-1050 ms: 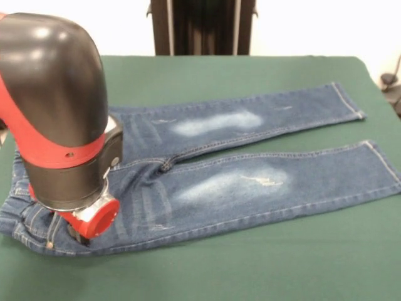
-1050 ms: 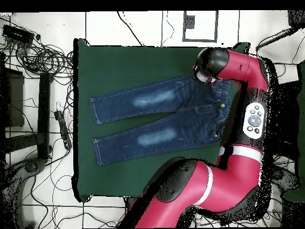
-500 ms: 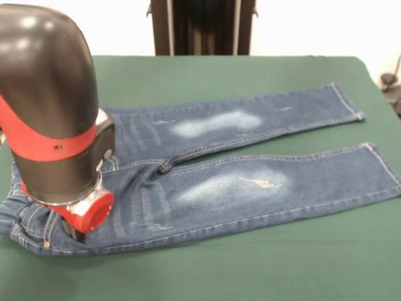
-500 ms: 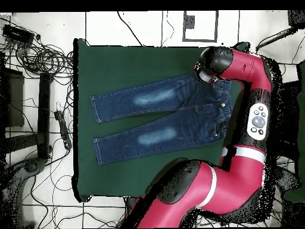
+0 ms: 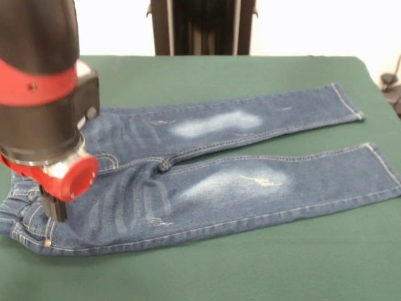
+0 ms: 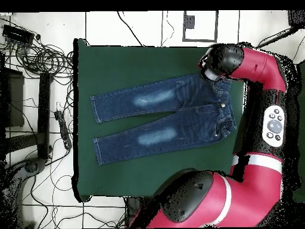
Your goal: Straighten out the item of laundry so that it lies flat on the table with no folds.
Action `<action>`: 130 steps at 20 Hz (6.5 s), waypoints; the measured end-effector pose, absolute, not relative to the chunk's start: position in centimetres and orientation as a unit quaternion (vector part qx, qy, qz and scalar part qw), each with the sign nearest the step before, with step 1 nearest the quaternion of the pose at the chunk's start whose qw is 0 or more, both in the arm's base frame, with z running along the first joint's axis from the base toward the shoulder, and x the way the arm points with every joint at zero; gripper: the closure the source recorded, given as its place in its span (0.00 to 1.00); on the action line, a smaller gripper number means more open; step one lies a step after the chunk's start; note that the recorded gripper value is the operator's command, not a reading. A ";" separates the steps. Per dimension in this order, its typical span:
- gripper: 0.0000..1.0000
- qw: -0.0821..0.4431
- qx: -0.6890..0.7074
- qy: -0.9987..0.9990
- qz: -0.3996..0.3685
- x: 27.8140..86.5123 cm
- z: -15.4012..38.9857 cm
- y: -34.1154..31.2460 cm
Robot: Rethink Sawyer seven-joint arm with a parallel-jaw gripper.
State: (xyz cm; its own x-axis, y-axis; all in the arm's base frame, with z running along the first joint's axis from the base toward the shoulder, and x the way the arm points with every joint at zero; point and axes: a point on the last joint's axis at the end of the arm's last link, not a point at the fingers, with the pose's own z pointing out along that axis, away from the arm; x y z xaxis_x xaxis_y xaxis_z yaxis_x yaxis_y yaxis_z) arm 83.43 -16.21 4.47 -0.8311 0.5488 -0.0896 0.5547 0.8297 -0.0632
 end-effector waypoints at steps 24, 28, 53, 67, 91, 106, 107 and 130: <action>1.00 0.051 0.294 0.953 -0.048 73.6 9.0 -20.0; 1.00 0.049 0.290 0.954 -0.048 72.5 8.2 -19.5; 1.00 0.062 0.286 0.955 -0.051 68.3 5.1 -19.1; 1.00 0.064 0.284 0.956 -0.039 65.4 3.0 -17.7; 1.00 0.035 0.332 0.941 -0.048 61.0 1.8 -21.5; 1.00 0.029 0.339 0.940 -0.035 59.2 -3.6 -20.6; 1.00 0.031 0.341 0.939 -0.033 59.2 -3.9 -20.6; 1.00 0.044 0.369 0.928 -0.032 59.3 -2.3 -23.3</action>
State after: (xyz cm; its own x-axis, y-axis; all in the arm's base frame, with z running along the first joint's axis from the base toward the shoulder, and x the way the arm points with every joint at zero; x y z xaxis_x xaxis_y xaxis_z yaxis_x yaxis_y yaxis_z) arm 59.26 -23.26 -2.28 -0.7235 0.6823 -0.1049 0.6879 0.7254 -0.0267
